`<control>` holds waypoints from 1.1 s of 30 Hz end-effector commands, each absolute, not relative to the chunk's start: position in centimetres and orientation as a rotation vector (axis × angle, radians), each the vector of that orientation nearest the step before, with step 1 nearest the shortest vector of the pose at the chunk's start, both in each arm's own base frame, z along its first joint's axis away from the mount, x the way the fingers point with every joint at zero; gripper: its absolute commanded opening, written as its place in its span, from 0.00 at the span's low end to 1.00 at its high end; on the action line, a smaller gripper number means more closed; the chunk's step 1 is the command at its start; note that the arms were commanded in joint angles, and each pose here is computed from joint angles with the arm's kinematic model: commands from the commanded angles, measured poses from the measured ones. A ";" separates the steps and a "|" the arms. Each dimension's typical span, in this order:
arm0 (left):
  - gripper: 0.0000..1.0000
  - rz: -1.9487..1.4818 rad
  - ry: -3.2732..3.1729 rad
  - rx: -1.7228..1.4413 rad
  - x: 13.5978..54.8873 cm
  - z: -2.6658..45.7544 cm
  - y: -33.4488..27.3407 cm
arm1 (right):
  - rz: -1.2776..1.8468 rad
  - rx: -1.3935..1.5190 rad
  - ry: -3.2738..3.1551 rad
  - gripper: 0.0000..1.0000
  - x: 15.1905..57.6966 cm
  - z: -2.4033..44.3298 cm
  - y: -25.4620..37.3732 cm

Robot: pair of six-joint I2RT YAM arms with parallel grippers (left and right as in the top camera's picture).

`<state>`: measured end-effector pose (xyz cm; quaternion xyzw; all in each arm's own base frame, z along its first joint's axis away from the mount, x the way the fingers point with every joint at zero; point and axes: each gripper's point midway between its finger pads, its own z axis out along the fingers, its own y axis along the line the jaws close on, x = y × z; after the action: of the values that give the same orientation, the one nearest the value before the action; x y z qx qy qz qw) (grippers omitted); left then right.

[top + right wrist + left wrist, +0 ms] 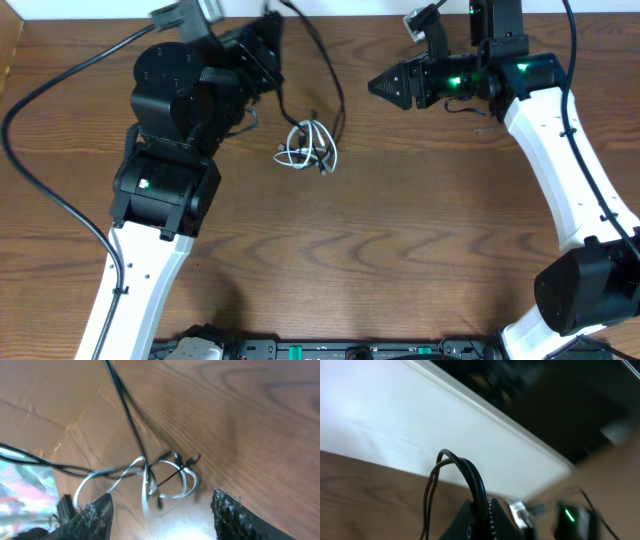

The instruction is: Untangle cables

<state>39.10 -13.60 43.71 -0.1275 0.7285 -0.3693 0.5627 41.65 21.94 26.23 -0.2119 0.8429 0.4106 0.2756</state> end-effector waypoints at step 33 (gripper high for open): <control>0.07 -0.597 1.637 -0.712 40.3 42.0 -5.4 | 0.649 -0.179 2.519 0.01 41.9 18.7 30.4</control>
<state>40.37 -7.21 41.94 -0.2866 0.7074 -0.2725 0.5859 39.23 35.14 15.82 -0.1082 0.9303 0.2771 0.2144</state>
